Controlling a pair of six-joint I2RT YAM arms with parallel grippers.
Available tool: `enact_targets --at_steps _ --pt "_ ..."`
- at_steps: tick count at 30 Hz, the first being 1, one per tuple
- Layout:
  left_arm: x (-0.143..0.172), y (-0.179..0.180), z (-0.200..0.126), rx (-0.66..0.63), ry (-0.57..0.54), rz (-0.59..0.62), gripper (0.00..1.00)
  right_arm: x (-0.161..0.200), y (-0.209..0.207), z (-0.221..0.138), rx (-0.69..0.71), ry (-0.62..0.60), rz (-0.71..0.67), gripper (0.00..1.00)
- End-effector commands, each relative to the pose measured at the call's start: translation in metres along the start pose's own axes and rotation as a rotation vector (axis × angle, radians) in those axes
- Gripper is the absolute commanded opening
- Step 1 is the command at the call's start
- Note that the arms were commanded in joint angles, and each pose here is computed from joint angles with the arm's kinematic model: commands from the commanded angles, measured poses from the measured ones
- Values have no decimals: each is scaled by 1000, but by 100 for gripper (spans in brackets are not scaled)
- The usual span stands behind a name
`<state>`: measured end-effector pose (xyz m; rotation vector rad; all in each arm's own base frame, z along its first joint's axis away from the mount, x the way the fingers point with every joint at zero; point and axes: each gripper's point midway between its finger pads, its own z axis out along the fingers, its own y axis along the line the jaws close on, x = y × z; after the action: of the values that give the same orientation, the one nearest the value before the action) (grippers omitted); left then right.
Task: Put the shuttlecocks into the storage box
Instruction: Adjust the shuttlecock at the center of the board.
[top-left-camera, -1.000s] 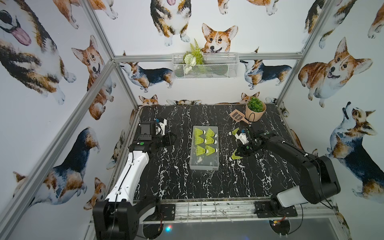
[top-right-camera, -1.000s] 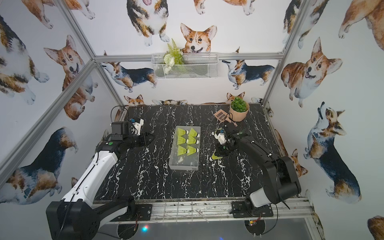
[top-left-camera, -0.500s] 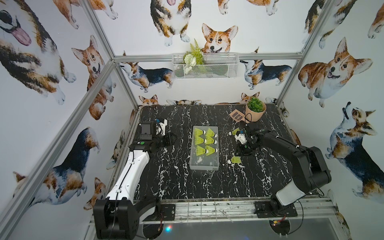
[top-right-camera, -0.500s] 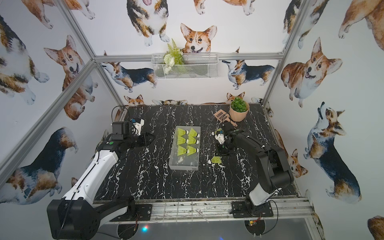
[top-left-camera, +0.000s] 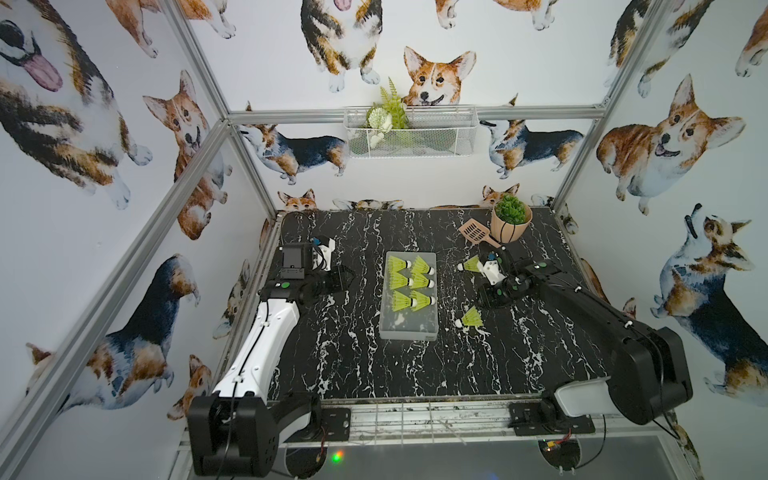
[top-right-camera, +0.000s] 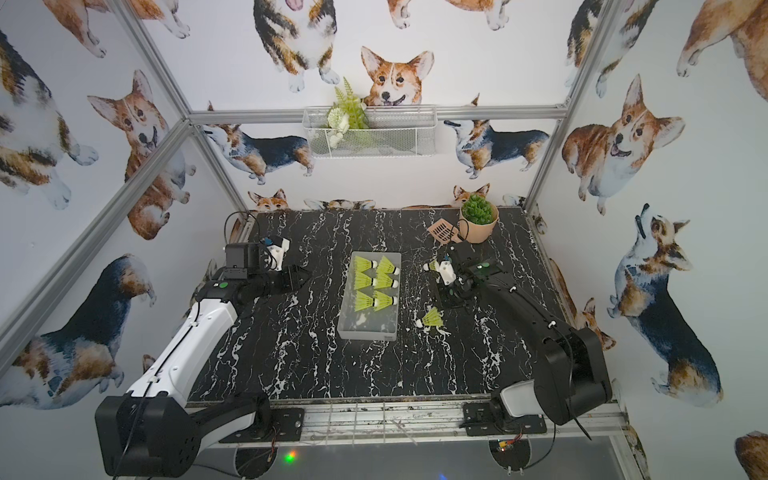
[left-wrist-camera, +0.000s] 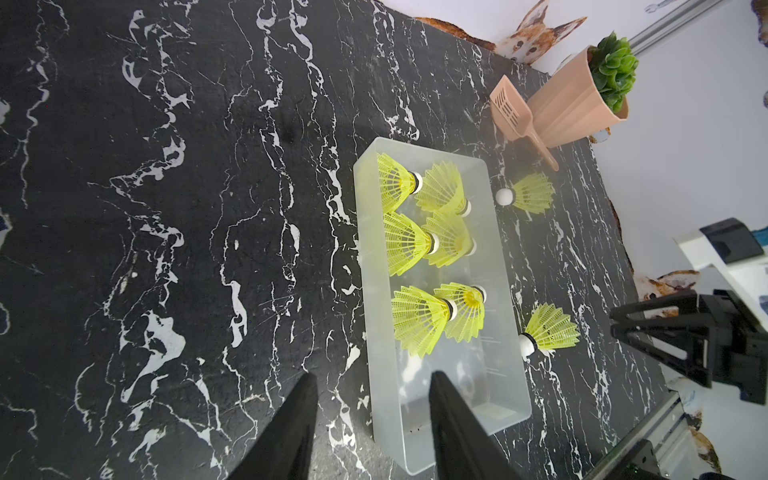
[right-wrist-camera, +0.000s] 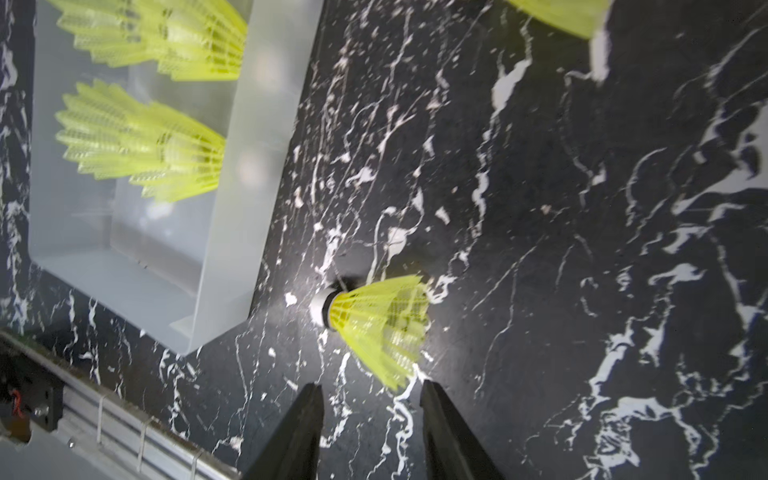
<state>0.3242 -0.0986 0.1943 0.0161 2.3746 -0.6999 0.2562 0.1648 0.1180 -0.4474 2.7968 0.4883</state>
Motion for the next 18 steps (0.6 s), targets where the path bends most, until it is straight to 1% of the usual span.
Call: enact_targets --at_steps 1,5,7,11,18 --pt "-3 -2 -2 10 -11 9 47 26 19 4 -41 65 8 36" --pt "-4 -2 -3 7 -15 12 47 44 33 19 -59 89 5 25" --pt "-4 -2 -3 6 -16 12 47 52 35 28 -63 107 17 21" --pt "-4 -2 -3 6 -15 13 47 62 20 44 9 123 45 20" --pt "-4 -1 -4 0 -17 12 47 55 -4 62 136 108 42 19"
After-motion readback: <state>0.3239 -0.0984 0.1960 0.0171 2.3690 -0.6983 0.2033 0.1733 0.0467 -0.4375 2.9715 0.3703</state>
